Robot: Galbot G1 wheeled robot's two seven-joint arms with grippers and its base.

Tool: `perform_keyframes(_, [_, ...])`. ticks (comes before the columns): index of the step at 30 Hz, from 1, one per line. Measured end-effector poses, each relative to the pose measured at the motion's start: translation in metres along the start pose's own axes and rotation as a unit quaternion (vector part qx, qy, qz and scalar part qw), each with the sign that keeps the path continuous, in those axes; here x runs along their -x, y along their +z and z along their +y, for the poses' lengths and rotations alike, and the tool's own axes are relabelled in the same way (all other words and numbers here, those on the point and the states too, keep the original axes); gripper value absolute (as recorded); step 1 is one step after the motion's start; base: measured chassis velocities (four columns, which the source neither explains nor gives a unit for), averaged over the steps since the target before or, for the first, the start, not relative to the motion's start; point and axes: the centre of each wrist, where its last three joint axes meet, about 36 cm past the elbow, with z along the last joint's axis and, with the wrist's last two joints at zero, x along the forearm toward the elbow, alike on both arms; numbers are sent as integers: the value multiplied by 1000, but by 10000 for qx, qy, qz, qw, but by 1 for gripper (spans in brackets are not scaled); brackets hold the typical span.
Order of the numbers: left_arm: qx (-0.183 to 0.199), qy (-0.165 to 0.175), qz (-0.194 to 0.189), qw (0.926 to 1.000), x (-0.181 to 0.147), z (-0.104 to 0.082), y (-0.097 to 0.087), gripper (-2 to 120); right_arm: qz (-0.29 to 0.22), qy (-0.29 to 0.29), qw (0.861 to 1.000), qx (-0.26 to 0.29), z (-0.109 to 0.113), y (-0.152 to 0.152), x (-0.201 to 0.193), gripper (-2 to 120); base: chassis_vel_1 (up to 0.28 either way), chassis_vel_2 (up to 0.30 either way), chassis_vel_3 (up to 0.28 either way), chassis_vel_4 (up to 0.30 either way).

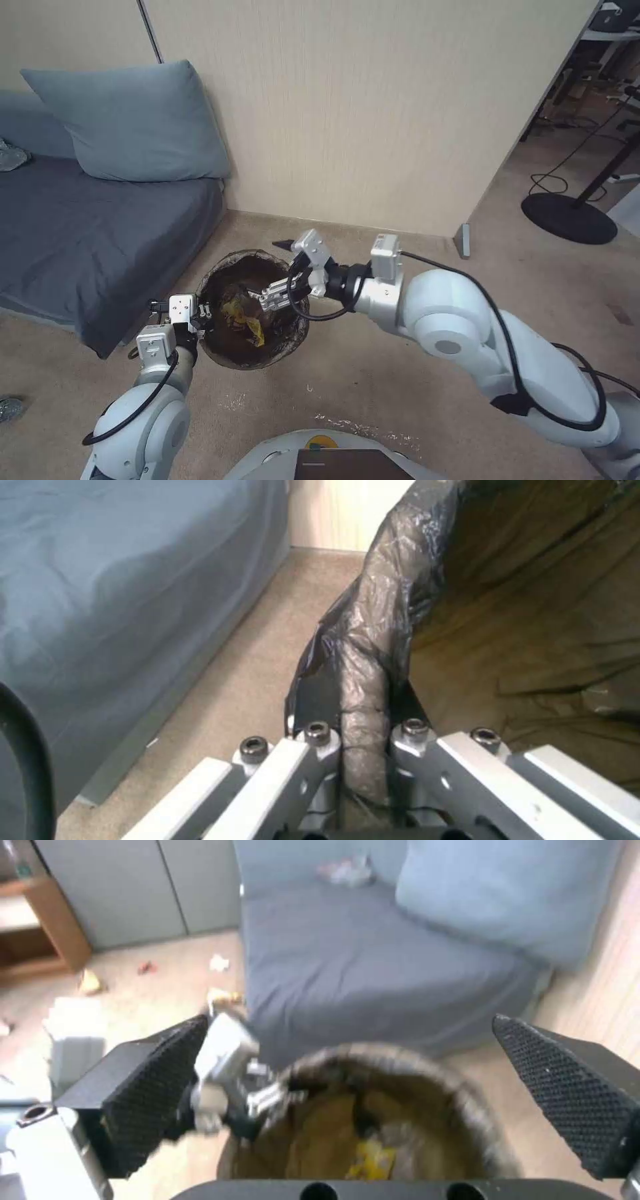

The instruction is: Pick up the trash bin, then pick up the garbage from the floor and place it into the trash bin.

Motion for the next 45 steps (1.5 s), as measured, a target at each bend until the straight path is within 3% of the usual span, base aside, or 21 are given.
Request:
perform_keyframes(6, [-14,1,-21,10000,2,2,-1,2,-433,345,9983,-194,-10,-8,-26,100,0,0,0,0])
perform_keyframes(12, [-39,21,-48,10000,4,2,-2,2,-670,1410,9877,48,-17,20,-44,100,0,0,0,0])
perform_keyframes(17, [-29,10,-59,10000,4,3,-3,2,-816,1996,9763,-165,-28,42,-55,100,0,0,0,0])
perform_keyframes(19, [-39,-12,-74,10000,4,5,-4,2,-965,2527,9616,-459,-32,62,-69,100,0,0,0,0])
perform_keyframes(21, [-44,-18,-76,10000,4,6,-4,2,-962,2723,9560,-511,-30,71,-74,100,0,0,0,0])
perform_keyframes(22, [-40,-21,-80,10000,3,6,-4,2,-954,3092,9446,-545,-24,90,-82,100,0,0,0,0])
perform_keyframes(24, [-36,-15,-79,10000,3,7,-4,2,-958,3185,9415,-544,-22,95,-84,100,0,0,0,0])
perform_keyframes(26, [-16,23,-92,10000,2,7,-5,2,-1015,3685,9220,-610,-14,115,-95,100,0,0,0,0])
perform_keyframes(27, [-16,23,-92,10000,2,7,-5,2,-1015,3685,9220,-610,-14,115,-95,100,0,0,0,0])
perform_keyframes(30, [-18,60,-95,9999,2,7,-6,2,-1152,4305,8925,-700,-4,138,-101,100,0,0,0,0])
perform_keyframes(31, [-18,60,-95,9999,2,7,-6,2,-1152,4305,8925,-700,-4,138,-101,100,0,0,0,0])
perform_keyframes(33, [-7,76,-86,9999,1,7,-6,2,-1160,4690,8728,-685,9,156,-105,100,0,0,0,0])
perform_keyframes(34, [-7,76,-86,9999,1,7,-6,2,-1160,4690,8728,-685,9,156,-105,100,0,0,0,0])
perform_keyframes(37, [51,99,-78,9999,2,8,-5,2,-1199,5059,8512,-714,27,182,-108,100,0,0,0,0])
perform_keyframes(39, [65,106,-73,9999,3,8,-5,2,-1222,5119,8472,-734,29,187,-108,100,0,0,0,0])
perform_keyframes(41, [83,108,-53,9999,3,8,-4,2,-1277,5299,8344,-816,33,198,-111,100,0,0,0,0])
perform_keyframes(45, [91,83,-21,9999,2,9,-2,2,-1262,5426,8270,-762,42,208,-116,100,0,0,0,0])
